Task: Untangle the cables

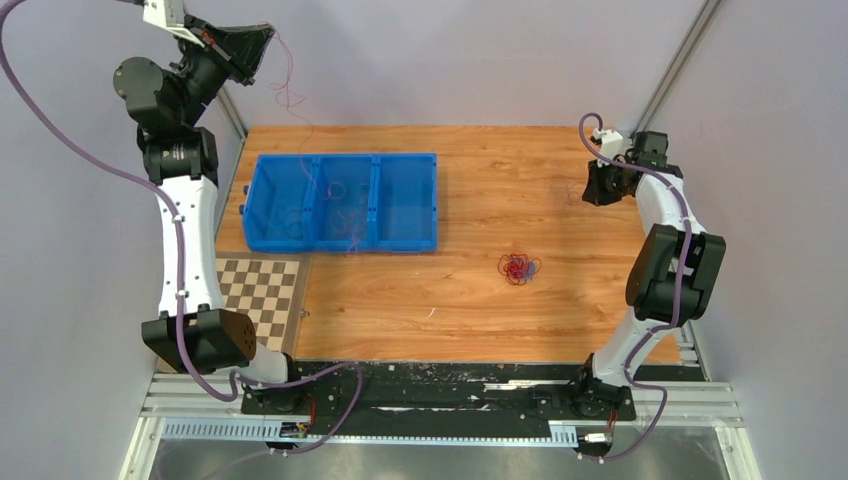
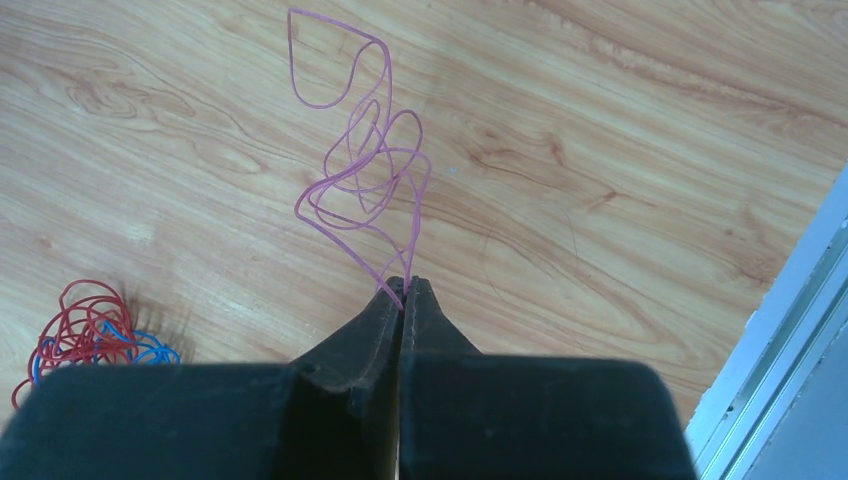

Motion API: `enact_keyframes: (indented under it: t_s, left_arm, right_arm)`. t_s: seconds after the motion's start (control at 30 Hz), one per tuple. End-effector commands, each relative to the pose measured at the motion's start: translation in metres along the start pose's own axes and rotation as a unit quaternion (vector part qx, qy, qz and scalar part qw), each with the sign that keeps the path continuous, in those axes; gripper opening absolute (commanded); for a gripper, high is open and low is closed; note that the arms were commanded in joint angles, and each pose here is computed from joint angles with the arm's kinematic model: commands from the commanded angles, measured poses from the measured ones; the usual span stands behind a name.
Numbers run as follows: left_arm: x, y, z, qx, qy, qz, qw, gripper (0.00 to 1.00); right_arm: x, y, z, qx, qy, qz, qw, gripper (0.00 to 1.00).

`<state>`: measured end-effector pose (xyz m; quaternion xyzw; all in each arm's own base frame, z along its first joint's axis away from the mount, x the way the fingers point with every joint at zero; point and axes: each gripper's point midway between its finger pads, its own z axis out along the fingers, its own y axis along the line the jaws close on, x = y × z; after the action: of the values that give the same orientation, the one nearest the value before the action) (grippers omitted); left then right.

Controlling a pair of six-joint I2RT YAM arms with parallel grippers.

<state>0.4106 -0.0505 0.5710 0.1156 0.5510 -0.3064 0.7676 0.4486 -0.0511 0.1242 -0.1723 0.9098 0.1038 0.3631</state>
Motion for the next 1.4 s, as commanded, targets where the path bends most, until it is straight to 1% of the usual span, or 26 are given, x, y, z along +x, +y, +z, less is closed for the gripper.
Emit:
enact_keyframes:
  t_s: [0.0, 0.07, 0.13, 0.23, 0.27, 0.3, 0.33, 0.4, 0.43, 0.53, 0.63, 0.67, 0.7, 0.73, 0.77, 0.8, 0.83, 0.87, 0.9, 0.93, 0.97, 1.1, 1.13, 1.17, 1.27, 1.37]
  left_arm:
    - [-0.019, -0.006, 0.011, 0.011, -0.029, 0.037, 0.999, 0.0]
    - [0.0, 0.003, 0.014, 0.007, -0.009, 0.036, 0.999, 0.0]
    - [0.028, 0.013, 0.012, 0.005, 0.02, 0.033, 0.999, 0.0]
    - [0.084, 0.024, 0.001, 0.0, 0.077, 0.031, 0.997, 0.0]
    - [0.094, 0.021, -0.004, 0.003, 0.091, 0.027, 0.995, 0.0]
    - [0.118, 0.026, -0.01, 0.001, 0.114, 0.023, 0.993, 0.0]
    - [0.13, 0.023, -0.016, 0.005, 0.131, 0.022, 0.991, 0.0]
    - [0.178, 0.027, -0.033, -0.002, 0.181, -0.004, 0.984, 0.0]
    - [0.19, 0.027, -0.038, -0.003, 0.195, -0.009, 0.981, 0.0]
    - [0.255, 0.029, -0.067, -0.007, 0.265, -0.037, 0.964, 0.01]
    - [0.301, 0.028, -0.086, -0.005, 0.318, -0.069, 0.945, 0.11]
    - [0.311, 0.026, -0.092, -0.004, 0.335, -0.078, 0.939, 0.21]
    - [0.322, 0.024, -0.098, -0.005, 0.357, -0.093, 0.93, 0.28]
    - [0.322, 0.024, -0.097, 0.001, 0.364, -0.081, 0.928, 0.42]
    - [0.329, 0.022, -0.104, -0.004, 0.384, -0.094, 0.918, 0.52]
    - [0.325, 0.024, -0.104, 0.004, 0.388, -0.069, 0.919, 0.57]
    - [0.329, 0.022, -0.111, 0.003, 0.406, -0.071, 0.911, 0.62]
    - [0.327, 0.023, -0.113, 0.016, 0.412, -0.042, 0.91, 0.64]
    - [0.333, 0.021, -0.124, 0.026, 0.434, -0.028, 0.9, 0.66]
    - [0.335, 0.019, -0.129, 0.03, 0.444, -0.02, 0.895, 0.66]
    - [0.343, 0.016, -0.141, 0.038, 0.469, -0.012, 0.882, 0.67]
    - [0.373, -0.001, -0.177, 0.056, 0.535, -0.015, 0.843, 0.68]
    - [0.379, -0.002, -0.182, 0.053, 0.546, -0.011, 0.836, 0.69]
    - [0.385, -0.001, -0.19, 0.05, 0.555, -0.013, 0.83, 0.7]
    - [0.403, -0.004, -0.191, 0.047, 0.572, 0.005, 0.819, 0.72]
    - [0.417, 0.004, -0.191, 0.035, 0.581, 0.016, 0.813, 0.7]
  right_arm:
    - [-0.015, 0.003, -0.013, 0.002, -0.021, -0.007, 1.0, 0.0]
    - [-0.015, 0.002, -0.011, 0.001, -0.02, -0.005, 1.0, 0.0]
    - [-0.015, 0.002, -0.011, 0.001, -0.019, -0.002, 1.0, 0.0]
    - [-0.016, 0.002, -0.011, 0.001, -0.018, -0.002, 1.0, 0.0]
    - [-0.014, 0.002, -0.011, 0.001, -0.016, -0.002, 1.0, 0.0]
    - [-0.013, 0.002, -0.011, 0.001, -0.015, -0.001, 1.0, 0.0]
    - [-0.011, 0.002, -0.01, 0.0, -0.013, -0.001, 1.0, 0.0]
    - [-0.008, 0.004, -0.008, -0.003, -0.009, 0.003, 1.0, 0.0]
    - [-0.007, 0.004, -0.007, -0.005, -0.008, 0.006, 1.0, 0.0]
    - [-0.006, 0.006, -0.003, -0.011, -0.006, 0.014, 1.0, 0.0]
    - [-0.007, 0.008, -0.001, -0.015, -0.005, 0.019, 1.0, 0.0]
    - [-0.007, 0.009, -0.001, -0.016, -0.003, 0.019, 1.0, 0.0]
    - [-0.007, 0.01, 0.0, -0.018, -0.003, 0.018, 1.0, 0.0]
    - [-0.006, 0.012, 0.0, -0.019, -0.001, 0.017, 1.0, 0.0]
    - [-0.006, 0.013, 0.0, -0.02, 0.0, 0.015, 1.0, 0.0]
    - [-0.005, 0.014, -0.001, -0.02, 0.001, 0.014, 1.0, 0.0]
    - [-0.004, 0.015, -0.002, -0.021, 0.002, 0.013, 1.0, 0.0]
    - [-0.003, 0.016, -0.002, -0.021, 0.003, 0.012, 1.0, 0.0]
    - [-0.002, 0.016, -0.002, -0.02, 0.004, 0.012, 1.0, 0.0]
    - [-0.001, 0.017, -0.003, -0.02, 0.004, 0.01, 1.0, 0.0]
    - [0.0, 0.017, -0.003, -0.021, 0.005, 0.011, 1.0, 0.0]
    - [0.004, 0.019, -0.002, -0.024, 0.009, 0.014, 1.0, 0.0]
    - [0.005, 0.02, -0.002, -0.025, 0.01, 0.015, 1.0, 0.0]
    - [0.005, 0.021, -0.002, -0.026, 0.01, 0.016, 0.999, 0.0]
    - [0.007, 0.024, -0.002, -0.031, 0.011, 0.018, 0.999, 0.0]
    - [0.004, 0.034, -0.004, -0.045, 0.009, 0.016, 0.999, 0.0]
